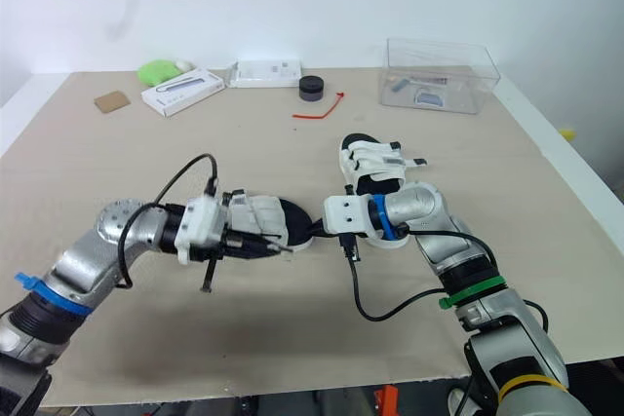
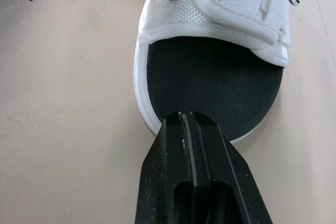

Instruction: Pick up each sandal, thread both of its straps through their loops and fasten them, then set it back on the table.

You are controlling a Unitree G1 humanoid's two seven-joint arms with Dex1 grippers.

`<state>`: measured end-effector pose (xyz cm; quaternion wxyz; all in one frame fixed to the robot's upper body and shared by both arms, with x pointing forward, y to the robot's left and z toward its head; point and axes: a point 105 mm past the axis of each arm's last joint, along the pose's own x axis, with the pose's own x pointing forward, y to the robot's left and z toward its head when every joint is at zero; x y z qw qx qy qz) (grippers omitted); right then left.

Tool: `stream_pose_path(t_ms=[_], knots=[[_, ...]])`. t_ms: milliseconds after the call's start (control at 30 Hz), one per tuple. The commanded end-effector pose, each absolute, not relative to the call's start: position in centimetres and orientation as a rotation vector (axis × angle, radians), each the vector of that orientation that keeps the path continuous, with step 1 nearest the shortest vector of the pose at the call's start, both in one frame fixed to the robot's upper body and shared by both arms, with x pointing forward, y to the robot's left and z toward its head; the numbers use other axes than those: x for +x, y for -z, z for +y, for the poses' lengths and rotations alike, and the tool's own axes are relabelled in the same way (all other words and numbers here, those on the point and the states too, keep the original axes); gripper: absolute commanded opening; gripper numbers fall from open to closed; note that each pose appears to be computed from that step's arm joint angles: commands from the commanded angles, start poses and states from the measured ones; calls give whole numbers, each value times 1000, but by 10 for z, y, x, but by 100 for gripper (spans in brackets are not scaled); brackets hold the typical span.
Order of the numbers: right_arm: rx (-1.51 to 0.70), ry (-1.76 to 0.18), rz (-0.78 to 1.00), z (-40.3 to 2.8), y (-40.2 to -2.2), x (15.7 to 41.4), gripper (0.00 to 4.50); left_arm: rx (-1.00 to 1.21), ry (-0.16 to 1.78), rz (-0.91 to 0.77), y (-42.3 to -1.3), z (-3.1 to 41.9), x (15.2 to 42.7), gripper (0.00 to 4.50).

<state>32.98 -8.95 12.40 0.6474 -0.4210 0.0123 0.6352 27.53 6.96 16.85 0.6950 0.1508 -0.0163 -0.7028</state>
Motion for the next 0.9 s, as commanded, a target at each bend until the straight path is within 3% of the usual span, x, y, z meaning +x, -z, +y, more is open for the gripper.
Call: stream_pose_path(t_ms=[33, 233, 900], knots=[[-981, -1430, 105, -99, -113, 333, 0, 197, 1496, 23, -181, 77, 296, 2], [-986, -1419, 105, -102, -113, 333, 0, 0, 1384, 67, -193, 82, 330, 2], [-987, -1416, 118, -105, -113, 332, 0, -13, 1201, 114, -164, 95, 358, 2]])
